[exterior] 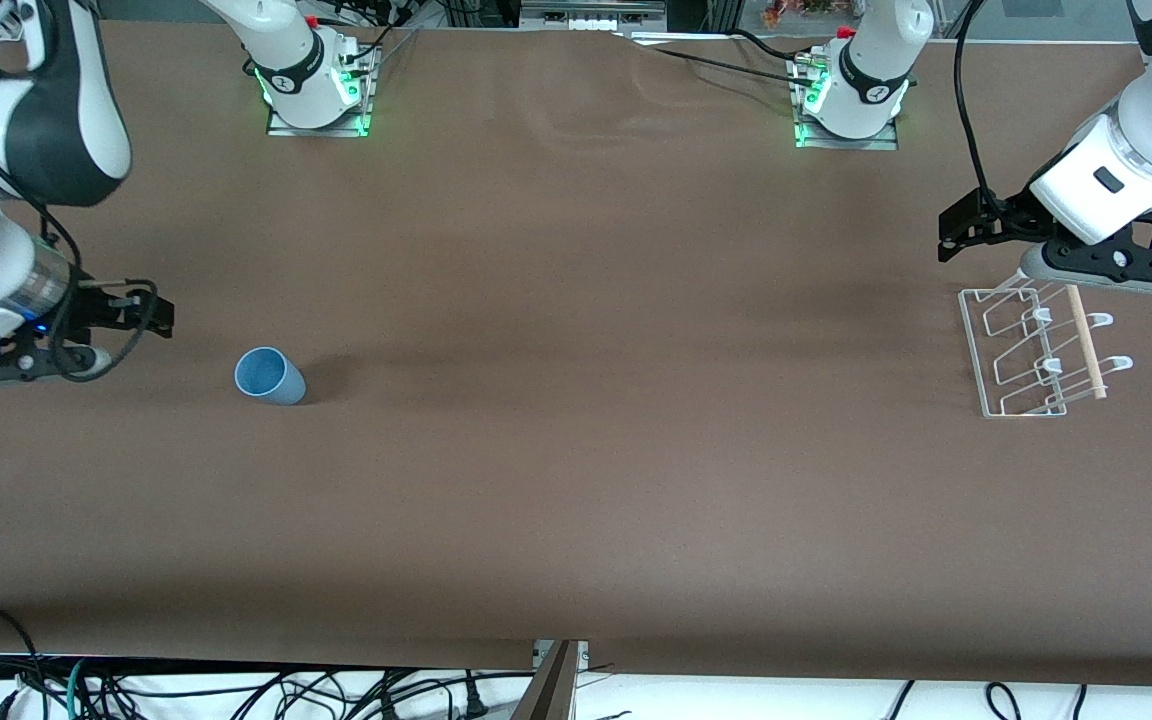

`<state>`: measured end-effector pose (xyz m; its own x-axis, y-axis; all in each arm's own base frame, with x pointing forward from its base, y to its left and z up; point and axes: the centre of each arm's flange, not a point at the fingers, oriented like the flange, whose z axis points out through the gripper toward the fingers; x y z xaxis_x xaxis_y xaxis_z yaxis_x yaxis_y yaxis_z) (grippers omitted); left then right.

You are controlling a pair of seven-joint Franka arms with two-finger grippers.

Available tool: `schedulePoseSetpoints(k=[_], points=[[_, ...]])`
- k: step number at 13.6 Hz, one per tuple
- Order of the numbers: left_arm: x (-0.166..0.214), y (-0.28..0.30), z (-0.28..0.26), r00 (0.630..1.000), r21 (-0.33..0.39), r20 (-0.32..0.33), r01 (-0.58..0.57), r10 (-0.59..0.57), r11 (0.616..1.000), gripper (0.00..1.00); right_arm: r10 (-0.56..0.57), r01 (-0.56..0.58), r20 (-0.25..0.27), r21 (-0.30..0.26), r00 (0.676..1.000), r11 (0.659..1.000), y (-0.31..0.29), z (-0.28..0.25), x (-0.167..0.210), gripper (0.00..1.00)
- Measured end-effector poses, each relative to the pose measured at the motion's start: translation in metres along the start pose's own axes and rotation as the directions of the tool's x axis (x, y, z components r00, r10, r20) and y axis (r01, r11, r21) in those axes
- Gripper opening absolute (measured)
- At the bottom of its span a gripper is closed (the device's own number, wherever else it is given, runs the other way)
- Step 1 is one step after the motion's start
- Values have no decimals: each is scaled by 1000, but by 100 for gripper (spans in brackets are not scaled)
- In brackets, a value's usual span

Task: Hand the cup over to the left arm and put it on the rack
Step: 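Lower the right gripper onto the blue cup and close it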

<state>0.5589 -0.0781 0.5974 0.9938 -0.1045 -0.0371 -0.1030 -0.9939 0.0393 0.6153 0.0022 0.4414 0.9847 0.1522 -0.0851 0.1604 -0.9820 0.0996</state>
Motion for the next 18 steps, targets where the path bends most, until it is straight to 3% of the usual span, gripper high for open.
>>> schedulePoseSetpoints(k=[3, 8, 15, 18], points=[[0, 0, 0, 1000, 0, 0, 0, 0, 1000, 100, 8, -10, 44, 40, 999, 999, -9, 69, 15, 100], [0, 0, 0, 1000, 0, 0, 0, 0, 1000, 100, 22, -24, 56, 50, 998, 998, -12, 165, 10, 100], [0, 0, 0, 1000, 0, 2, 0, 0, 1000, 100, 45, -48, 41, 64, 998, 997, -16, 203, 2, 98], [-1, 0, 0, 1000, 0, 7, 0, 0, 1000, 100, 53, -56, 41, 71, 998, 996, -16, 204, 2, 63]])
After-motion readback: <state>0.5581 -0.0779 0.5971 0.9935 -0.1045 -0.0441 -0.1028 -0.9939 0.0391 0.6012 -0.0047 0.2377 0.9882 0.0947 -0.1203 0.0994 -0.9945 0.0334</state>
